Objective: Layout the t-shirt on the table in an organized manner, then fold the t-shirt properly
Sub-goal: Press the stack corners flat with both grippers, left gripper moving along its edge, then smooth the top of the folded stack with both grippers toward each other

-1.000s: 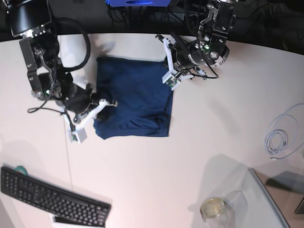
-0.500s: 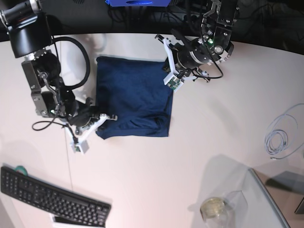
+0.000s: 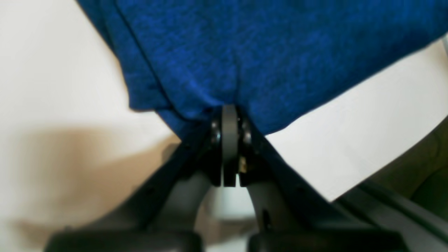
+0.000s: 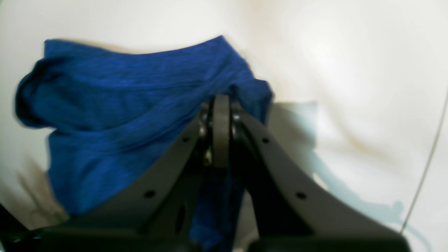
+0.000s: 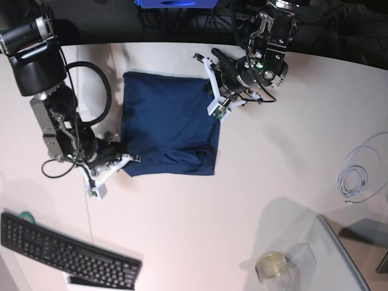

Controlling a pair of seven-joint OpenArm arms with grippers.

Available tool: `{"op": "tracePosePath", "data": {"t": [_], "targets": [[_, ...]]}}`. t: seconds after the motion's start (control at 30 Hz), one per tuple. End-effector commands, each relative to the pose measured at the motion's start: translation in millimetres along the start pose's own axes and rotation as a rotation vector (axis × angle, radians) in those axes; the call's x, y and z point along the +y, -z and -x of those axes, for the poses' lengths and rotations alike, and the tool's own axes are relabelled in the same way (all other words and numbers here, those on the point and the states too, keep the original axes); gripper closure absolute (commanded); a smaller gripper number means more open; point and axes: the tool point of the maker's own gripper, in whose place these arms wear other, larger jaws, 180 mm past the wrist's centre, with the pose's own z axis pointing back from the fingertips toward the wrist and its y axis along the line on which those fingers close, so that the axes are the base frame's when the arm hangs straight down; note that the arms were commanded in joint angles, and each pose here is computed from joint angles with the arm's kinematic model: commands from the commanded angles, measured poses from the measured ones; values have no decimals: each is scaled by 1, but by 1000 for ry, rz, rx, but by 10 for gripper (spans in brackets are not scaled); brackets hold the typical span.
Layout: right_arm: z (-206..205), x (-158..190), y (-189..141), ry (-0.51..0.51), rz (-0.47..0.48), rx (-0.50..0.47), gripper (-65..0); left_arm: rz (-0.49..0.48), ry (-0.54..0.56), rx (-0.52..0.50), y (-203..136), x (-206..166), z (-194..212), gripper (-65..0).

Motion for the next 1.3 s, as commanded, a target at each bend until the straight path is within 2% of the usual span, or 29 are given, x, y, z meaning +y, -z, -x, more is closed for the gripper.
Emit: {"op": "tracePosePath", "data": {"t": [0.0, 0.27, 0.37, 0.5, 0.67, 0.83, 1.13, 1.27], "targets": [[-23, 3, -5, -13, -12, -54, 0, -3, 5, 10, -2, -1, 3, 0], [-33, 8, -11, -21, -23, -84, 0, -51, 65, -148, -41, -2, -44, 0], [-38, 11, -24, -54, -37, -119, 0, -73, 92, -177, -54, 2, -51, 0], [-43, 39, -46, -110, -104, -190, 0, -143, 49, -220, -61, 36, -68, 0], [-40, 48, -58, -132, -127, -213, 0, -143, 23, -209, -35, 59, -92, 0], [-25, 46, -55, -119, -128, -186, 0, -89, -43, -189, -8, 71, -111, 0], [-1, 41, -52, -103, -122, -144, 0, -45, -98, -163, 20, 88, -147, 0], [10, 40, -50, -94, -121, -124, 0, -16, -126, -206, 34, 87, -168, 0]]}}
